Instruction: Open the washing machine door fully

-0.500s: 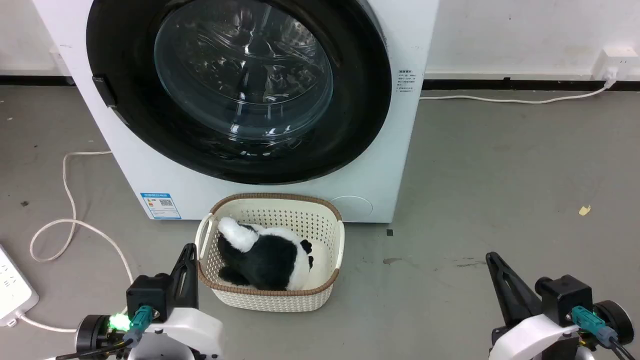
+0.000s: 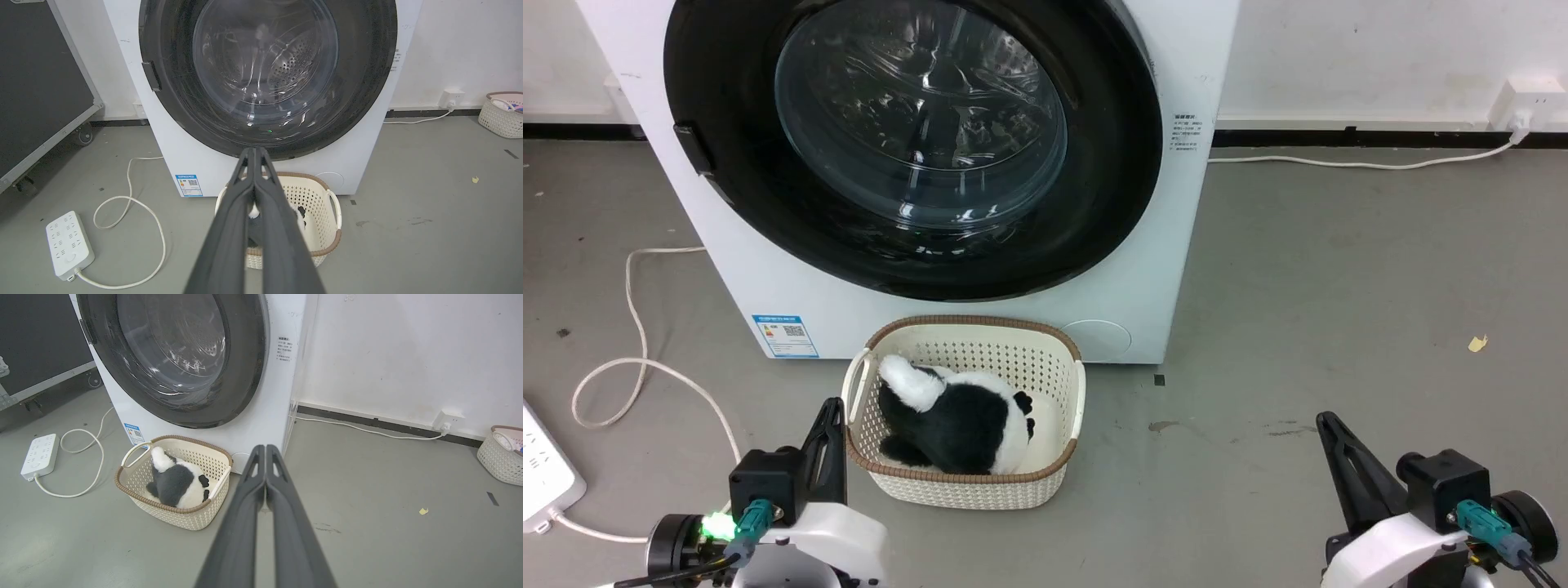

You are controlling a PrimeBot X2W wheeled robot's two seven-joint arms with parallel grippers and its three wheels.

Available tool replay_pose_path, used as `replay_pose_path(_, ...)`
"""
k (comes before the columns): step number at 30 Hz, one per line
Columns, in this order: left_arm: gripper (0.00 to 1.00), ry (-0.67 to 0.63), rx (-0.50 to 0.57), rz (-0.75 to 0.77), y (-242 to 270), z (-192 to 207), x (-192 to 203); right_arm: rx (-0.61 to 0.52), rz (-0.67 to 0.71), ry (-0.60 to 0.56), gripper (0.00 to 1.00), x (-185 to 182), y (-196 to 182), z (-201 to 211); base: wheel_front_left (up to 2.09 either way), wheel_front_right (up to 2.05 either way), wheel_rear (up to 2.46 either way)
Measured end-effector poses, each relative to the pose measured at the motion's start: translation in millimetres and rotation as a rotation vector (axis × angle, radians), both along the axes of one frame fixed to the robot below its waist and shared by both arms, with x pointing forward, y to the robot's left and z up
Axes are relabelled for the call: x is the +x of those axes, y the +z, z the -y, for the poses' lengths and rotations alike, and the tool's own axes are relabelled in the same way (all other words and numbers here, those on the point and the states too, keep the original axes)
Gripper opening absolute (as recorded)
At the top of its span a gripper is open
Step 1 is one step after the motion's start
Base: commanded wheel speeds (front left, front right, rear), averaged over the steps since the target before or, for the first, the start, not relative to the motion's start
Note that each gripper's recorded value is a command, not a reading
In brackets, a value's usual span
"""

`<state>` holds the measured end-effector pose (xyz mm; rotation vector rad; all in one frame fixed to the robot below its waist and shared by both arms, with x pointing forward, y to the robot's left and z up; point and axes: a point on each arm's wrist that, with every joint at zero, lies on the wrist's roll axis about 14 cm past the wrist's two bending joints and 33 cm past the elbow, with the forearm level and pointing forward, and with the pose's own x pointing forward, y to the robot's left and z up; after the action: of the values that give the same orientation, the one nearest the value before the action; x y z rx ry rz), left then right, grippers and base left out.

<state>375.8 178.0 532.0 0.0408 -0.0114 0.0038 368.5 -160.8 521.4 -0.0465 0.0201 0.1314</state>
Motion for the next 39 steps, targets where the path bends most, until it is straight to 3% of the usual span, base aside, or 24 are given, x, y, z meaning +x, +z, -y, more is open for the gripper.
replay_pose_path(39,0.00,0.000,0.000,0.000,0.0,0.0,0.0,0.000,0.000,0.000,0.00,0.0,0.0,0.0,0.00,0.00,0.00)
